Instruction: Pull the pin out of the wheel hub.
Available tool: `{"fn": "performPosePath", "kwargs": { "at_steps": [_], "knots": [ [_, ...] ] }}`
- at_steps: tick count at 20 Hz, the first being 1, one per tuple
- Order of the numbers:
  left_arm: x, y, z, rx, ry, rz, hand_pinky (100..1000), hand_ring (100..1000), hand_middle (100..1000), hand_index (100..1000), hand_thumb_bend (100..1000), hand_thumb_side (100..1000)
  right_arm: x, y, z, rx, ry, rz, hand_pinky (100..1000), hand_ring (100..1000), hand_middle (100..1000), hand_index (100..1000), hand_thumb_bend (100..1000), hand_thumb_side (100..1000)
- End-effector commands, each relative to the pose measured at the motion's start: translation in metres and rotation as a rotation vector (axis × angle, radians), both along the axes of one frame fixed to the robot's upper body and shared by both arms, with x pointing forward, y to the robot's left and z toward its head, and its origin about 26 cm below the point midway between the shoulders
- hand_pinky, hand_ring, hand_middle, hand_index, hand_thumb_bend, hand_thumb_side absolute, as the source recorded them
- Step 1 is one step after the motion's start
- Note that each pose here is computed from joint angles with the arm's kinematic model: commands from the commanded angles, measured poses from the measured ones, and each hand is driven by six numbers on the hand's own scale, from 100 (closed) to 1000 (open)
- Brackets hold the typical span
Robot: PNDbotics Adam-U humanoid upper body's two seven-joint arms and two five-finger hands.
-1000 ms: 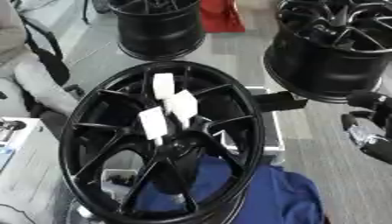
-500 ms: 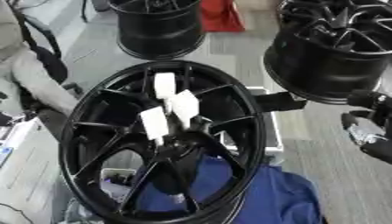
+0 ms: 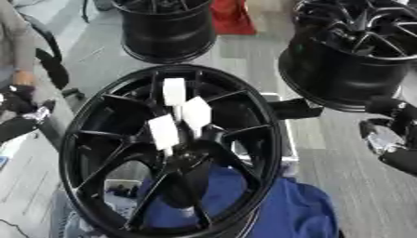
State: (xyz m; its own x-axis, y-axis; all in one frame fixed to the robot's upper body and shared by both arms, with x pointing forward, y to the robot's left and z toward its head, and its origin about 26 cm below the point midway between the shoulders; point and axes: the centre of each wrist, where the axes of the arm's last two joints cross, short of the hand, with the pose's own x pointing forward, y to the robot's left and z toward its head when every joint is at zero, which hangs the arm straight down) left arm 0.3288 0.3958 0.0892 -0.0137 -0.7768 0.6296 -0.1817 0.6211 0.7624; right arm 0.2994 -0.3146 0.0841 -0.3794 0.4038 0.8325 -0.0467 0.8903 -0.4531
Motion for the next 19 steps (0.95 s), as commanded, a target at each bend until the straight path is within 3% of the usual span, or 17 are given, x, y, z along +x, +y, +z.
{"fn": "performPosePath", "kwargs": {
  "at_steps": [1,8,19],
  "knots": [
    [-0.006,-0.027,0.008,-0.1,-0.123,-0.012,741,679,697,809,362,591,0.002,-0.002,0.007,0.002,-0.024,-0.008,782,841,765,831,223,243],
    [-0.027,-0.078,0.007,-0.351,-0.257,0.009,745,685,704,819,375,593,0.003,-0.002,0.006,0.012,-0.022,-0.017,777,839,764,843,218,235],
    [-0.025,-0.096,-0.012,-0.579,-0.35,0.042,741,676,692,814,359,603,0.004,0.0,0.007,0.022,-0.025,-0.024,771,836,761,852,207,231]
  ]
}}
